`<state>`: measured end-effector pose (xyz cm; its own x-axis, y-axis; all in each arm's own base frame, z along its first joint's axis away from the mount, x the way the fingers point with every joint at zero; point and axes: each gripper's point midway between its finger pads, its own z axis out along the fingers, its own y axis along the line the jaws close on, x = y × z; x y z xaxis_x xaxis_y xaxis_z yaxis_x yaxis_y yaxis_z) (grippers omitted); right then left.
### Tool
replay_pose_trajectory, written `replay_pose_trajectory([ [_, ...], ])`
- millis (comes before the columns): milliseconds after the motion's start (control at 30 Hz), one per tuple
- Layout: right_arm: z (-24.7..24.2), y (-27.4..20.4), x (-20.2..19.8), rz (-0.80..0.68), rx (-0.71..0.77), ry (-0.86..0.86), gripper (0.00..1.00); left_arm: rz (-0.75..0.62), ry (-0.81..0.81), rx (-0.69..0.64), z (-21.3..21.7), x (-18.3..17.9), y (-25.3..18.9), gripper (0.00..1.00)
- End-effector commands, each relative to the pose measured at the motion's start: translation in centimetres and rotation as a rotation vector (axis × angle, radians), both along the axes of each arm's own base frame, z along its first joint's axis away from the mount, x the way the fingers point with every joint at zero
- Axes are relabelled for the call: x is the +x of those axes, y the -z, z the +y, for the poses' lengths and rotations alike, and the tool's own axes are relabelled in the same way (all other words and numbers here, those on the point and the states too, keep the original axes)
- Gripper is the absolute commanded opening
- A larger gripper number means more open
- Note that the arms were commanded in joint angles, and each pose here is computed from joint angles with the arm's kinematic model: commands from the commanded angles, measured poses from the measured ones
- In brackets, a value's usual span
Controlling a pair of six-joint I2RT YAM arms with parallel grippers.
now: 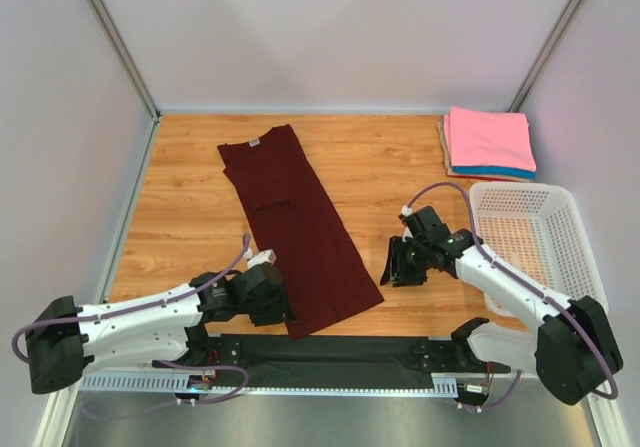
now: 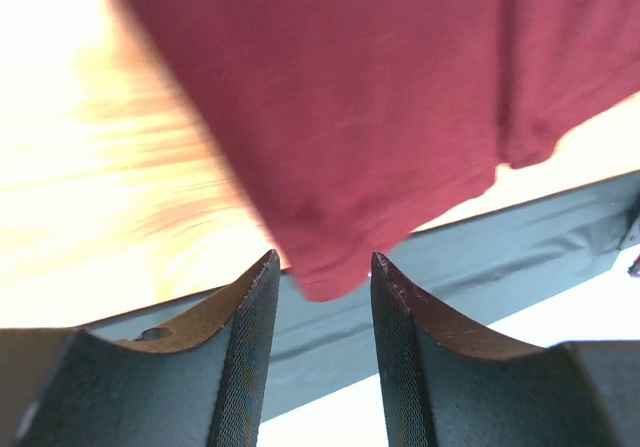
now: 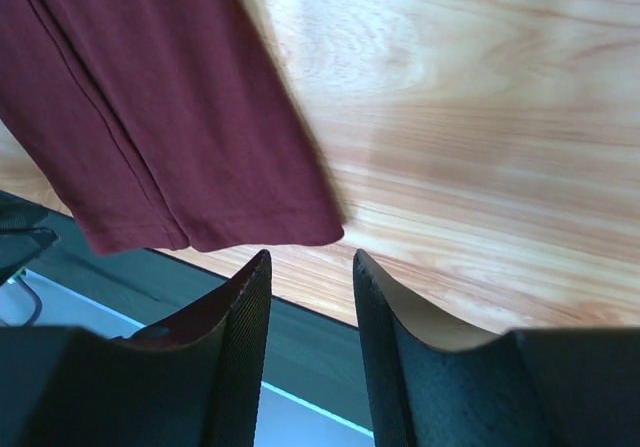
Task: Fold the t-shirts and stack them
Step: Fold the tshirt
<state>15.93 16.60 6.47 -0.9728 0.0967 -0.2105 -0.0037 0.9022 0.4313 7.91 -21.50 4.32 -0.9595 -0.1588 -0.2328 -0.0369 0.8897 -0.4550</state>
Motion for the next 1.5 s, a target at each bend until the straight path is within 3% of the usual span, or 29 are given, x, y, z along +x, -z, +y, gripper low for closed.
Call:
replay_pose_trajectory([
  [0, 1.6, 0.7, 0.5, -0.022, 0.039, -0.049, 0.4, 0.018, -0.086, -0.04, 0.8, -0.3, 1.1, 0.5],
  [367, 1.4, 5.3, -1.5, 0.068, 0.02, -0.066, 0.41, 0.042, -0.118, -0.131, 0.1, -0.8, 2.2, 0.52],
  [667, 1.0, 5.5, -1.6, 0.051, 0.01, -0.057, 0.31, 0.093, -0.163, -0.018, 2.0, -2.0, 3.6, 0.53],
  [833, 1.0, 5.5, -1.6, 0.049, 0.01, -0.057, 0.17, 0.098, -0.159, -0.029, 1.7, -2.1, 3.8, 0.42],
  [900, 0.9, 5.4, -1.6, 0.045, 0.013, -0.056, 0.13, 0.104, -0.156, -0.039, 1.2, -2.2, 3.7, 0.28],
  [1100, 0.9, 5.1, -1.7, 0.033, 0.019, -0.047, 0.0, 0.137, -0.162, 0.024, 1.5, -2.7, 4.1, 0.0],
  [1467, 0.7, 3.4, -2.0, 0.006, 0.041, -0.028, 0.0, 0.117, -0.147, 0.01, -0.1, -2.7, 2.4, 0.0],
])
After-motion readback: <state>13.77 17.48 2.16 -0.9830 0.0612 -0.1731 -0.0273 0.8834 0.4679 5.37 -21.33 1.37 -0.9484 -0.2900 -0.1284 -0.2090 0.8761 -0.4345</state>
